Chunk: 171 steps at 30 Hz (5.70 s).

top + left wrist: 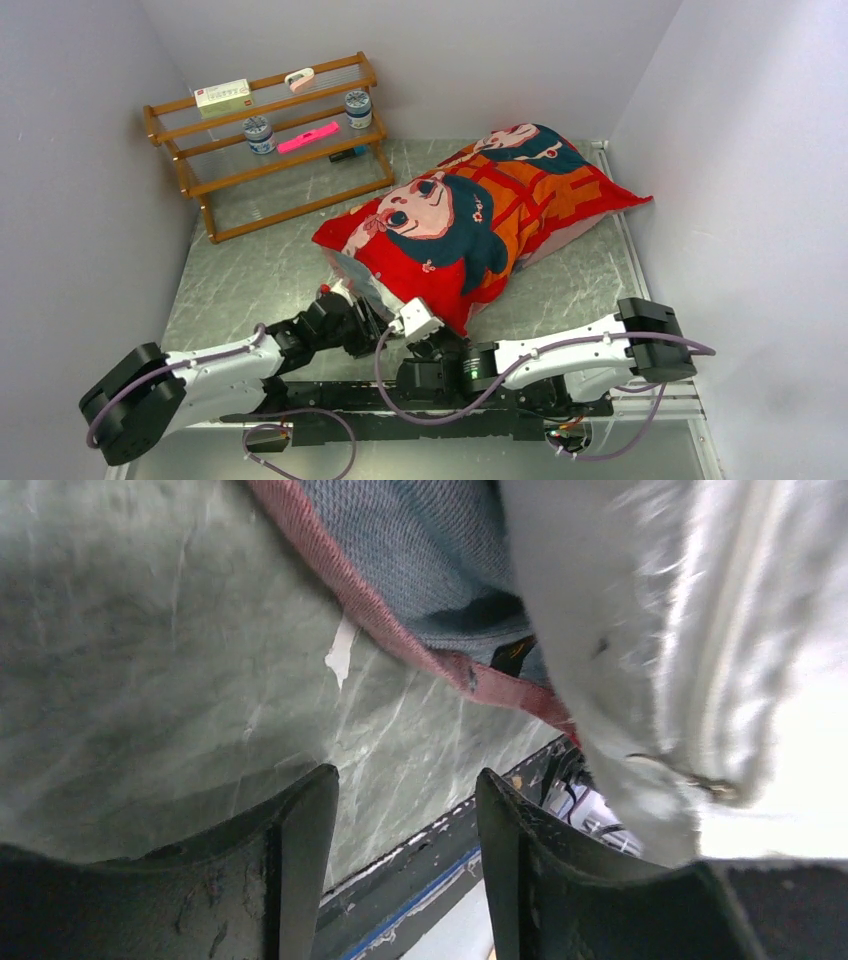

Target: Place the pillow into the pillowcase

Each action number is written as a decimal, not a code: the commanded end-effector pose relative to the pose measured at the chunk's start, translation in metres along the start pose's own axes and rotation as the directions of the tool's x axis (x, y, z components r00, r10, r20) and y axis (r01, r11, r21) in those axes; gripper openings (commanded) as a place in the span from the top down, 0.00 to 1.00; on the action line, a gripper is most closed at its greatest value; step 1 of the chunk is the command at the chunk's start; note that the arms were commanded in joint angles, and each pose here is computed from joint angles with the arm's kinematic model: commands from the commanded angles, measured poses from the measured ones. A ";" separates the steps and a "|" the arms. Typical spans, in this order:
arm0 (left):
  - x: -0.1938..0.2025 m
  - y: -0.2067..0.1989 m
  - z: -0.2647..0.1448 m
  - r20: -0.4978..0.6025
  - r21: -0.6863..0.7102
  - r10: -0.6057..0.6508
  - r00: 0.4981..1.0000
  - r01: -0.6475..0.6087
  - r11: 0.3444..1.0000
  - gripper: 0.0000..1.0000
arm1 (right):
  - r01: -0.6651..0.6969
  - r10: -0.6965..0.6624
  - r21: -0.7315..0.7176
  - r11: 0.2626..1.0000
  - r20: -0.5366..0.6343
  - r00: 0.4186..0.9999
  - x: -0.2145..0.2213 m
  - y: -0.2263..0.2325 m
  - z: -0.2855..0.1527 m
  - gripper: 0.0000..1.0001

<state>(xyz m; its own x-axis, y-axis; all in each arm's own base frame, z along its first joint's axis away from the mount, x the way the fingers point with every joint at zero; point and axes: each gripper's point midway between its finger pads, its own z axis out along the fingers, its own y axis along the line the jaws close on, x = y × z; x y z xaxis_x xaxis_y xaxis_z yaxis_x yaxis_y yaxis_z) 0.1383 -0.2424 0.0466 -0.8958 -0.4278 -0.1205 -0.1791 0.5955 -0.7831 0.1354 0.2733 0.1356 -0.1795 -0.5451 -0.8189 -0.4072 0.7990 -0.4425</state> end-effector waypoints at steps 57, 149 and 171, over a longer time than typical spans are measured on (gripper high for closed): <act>-0.013 -0.049 -0.006 0.326 0.206 -0.010 0.945 -0.060 0.977 0.95 | -0.166 0.210 -0.309 0.936 0.115 0.971 -0.037 0.008 -0.019 0.59; -0.019 -0.135 -0.088 0.488 0.415 0.042 0.872 -0.273 0.868 0.95 | -0.330 0.385 -0.828 0.453 -0.152 0.910 -0.037 0.033 -0.015 1.00; -0.033 -0.136 -0.077 0.388 0.479 -0.005 0.922 -0.197 0.855 0.95 | -0.395 0.511 -0.780 0.485 -0.114 0.852 -0.062 0.005 -0.019 0.71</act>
<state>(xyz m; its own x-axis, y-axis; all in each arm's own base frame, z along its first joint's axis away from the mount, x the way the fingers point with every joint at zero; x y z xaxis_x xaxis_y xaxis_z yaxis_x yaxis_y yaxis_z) 0.1650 -0.2547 0.1812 -0.6611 -0.6331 -0.4027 0.1921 0.3761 -0.9065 0.1220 0.3067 0.1561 -0.4896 -0.2069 -0.8470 -0.8308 0.4056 0.3811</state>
